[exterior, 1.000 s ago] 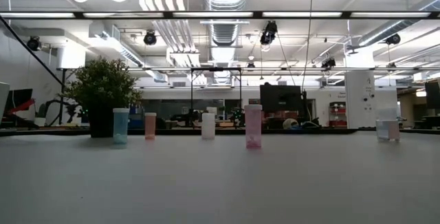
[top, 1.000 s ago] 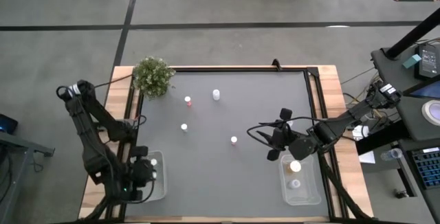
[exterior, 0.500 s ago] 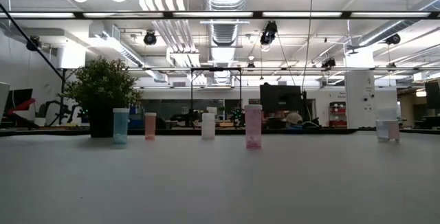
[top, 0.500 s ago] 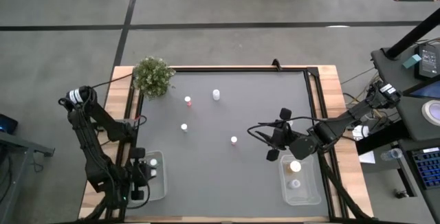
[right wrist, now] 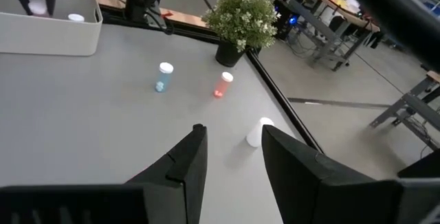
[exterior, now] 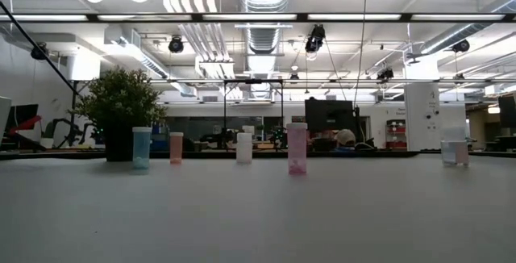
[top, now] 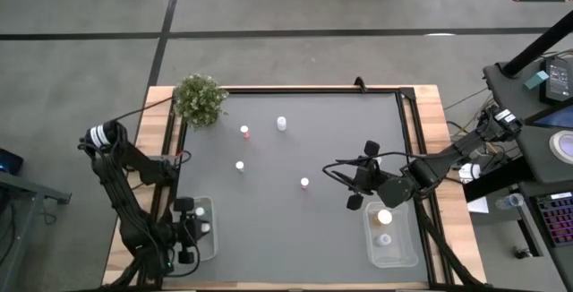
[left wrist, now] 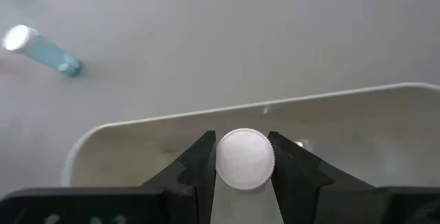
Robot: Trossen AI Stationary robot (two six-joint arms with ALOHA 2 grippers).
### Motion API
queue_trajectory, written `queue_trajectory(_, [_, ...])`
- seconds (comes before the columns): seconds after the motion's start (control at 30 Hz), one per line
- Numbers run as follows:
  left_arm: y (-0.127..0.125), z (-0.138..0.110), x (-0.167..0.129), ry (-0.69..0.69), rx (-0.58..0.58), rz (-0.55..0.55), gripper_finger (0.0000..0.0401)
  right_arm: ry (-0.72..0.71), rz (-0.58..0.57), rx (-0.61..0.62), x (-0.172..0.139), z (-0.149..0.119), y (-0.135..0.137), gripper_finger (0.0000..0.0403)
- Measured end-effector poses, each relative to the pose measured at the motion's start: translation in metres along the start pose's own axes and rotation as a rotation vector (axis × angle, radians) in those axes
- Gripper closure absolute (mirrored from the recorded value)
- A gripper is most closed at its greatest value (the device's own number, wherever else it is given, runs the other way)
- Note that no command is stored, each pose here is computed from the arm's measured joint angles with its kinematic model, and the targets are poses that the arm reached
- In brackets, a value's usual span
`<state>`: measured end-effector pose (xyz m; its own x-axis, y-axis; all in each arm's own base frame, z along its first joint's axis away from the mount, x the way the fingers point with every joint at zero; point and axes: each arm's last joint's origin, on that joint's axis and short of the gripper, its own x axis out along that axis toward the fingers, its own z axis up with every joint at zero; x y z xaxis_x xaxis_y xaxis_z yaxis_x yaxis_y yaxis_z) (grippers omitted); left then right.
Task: Pick and place medicine bottles into bin by pill shape (circle, oval)
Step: Put the left pink tablet bottle into the gray bin
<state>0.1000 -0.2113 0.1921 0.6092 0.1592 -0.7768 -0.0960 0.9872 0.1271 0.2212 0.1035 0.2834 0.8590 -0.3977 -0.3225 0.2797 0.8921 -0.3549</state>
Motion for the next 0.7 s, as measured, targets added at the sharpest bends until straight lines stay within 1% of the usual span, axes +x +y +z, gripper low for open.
queue_trajectory(0.07, [-0.004,-0.001,0.003,-0.003,-0.007,-0.007,0.0303,0.0,0.0,-0.001,0.0,0.0,0.0,0.0273])
queue_trajectory(0.33, [-0.01,-0.007,0.011,0.02,0.021,0.021,0.0301,-0.001,-0.001,-0.008,0.0,0.0,0.0,0.0273])
queue_trajectory(0.5, [-0.01,-0.007,0.012,0.022,0.02,0.018,0.0301,-0.001,-0.001,-0.015,0.0,0.0,0.0,0.0273])
queue_trajectory(0.7, [-0.008,-0.006,0.008,0.056,0.011,-0.009,0.03,-0.001,-0.001,-0.015,0.0,0.0,0.0,0.0273])
